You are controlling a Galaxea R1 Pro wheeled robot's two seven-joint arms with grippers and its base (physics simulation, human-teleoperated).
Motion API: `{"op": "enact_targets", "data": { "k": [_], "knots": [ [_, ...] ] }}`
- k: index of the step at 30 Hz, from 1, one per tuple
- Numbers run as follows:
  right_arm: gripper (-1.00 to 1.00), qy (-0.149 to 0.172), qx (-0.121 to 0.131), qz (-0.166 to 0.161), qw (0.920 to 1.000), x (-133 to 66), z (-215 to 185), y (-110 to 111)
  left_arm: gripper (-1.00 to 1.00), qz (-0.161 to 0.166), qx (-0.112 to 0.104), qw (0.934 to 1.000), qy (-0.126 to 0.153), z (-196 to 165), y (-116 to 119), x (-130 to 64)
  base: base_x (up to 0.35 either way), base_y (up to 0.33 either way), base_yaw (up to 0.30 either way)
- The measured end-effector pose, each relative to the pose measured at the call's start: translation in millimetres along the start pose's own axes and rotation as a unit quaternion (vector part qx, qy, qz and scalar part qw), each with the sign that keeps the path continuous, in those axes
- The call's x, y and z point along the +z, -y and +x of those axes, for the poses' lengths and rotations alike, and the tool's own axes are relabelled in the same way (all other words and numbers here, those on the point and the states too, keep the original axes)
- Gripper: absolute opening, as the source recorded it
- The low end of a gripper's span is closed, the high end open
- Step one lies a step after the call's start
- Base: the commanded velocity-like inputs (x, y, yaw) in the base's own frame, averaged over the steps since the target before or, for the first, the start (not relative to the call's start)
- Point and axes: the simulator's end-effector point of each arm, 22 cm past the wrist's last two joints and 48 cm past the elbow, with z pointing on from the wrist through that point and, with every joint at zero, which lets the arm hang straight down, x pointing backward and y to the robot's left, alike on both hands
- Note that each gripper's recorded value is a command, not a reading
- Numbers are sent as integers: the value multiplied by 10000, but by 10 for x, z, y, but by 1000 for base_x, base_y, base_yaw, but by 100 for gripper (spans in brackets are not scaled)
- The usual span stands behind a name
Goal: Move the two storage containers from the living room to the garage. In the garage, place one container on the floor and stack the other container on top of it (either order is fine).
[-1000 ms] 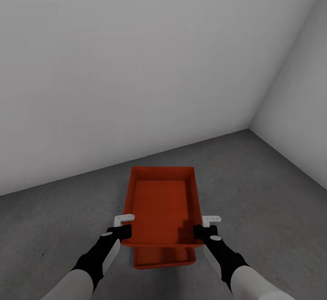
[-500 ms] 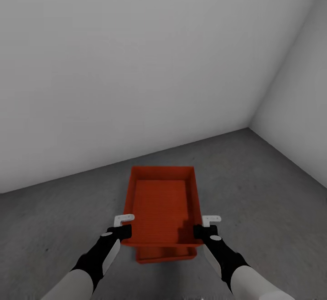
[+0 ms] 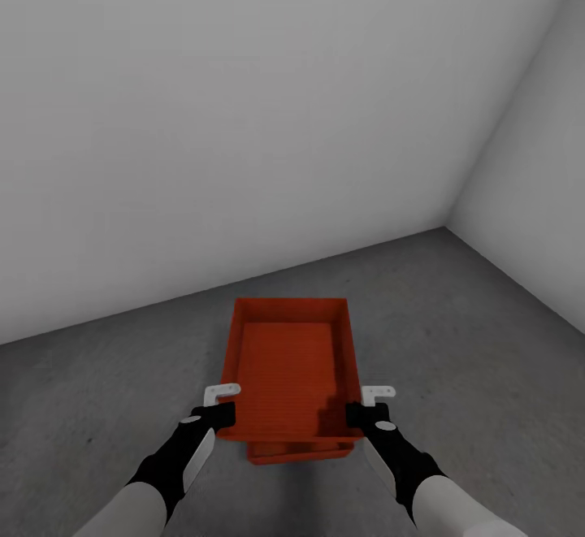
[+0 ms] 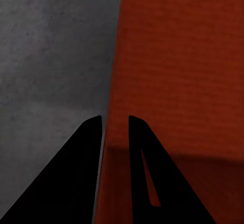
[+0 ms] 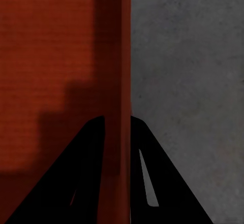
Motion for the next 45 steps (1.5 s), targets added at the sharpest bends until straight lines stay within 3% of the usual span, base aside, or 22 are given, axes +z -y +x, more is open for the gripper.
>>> {"op": "enact_targets", "data": {
  "k": [12, 45],
  "knots": [
    [-100, -2, 2, 0, 10000, -1, 2, -2, -100, 1, 2, 10000, -1, 1, -1, 0, 0, 0, 194],
    [-100, -1, 3, -3, 10000, 0, 2, 4, -100, -1, 7, 10000, -1, -2, 4, -1, 0, -21, 5]
  ]
}}
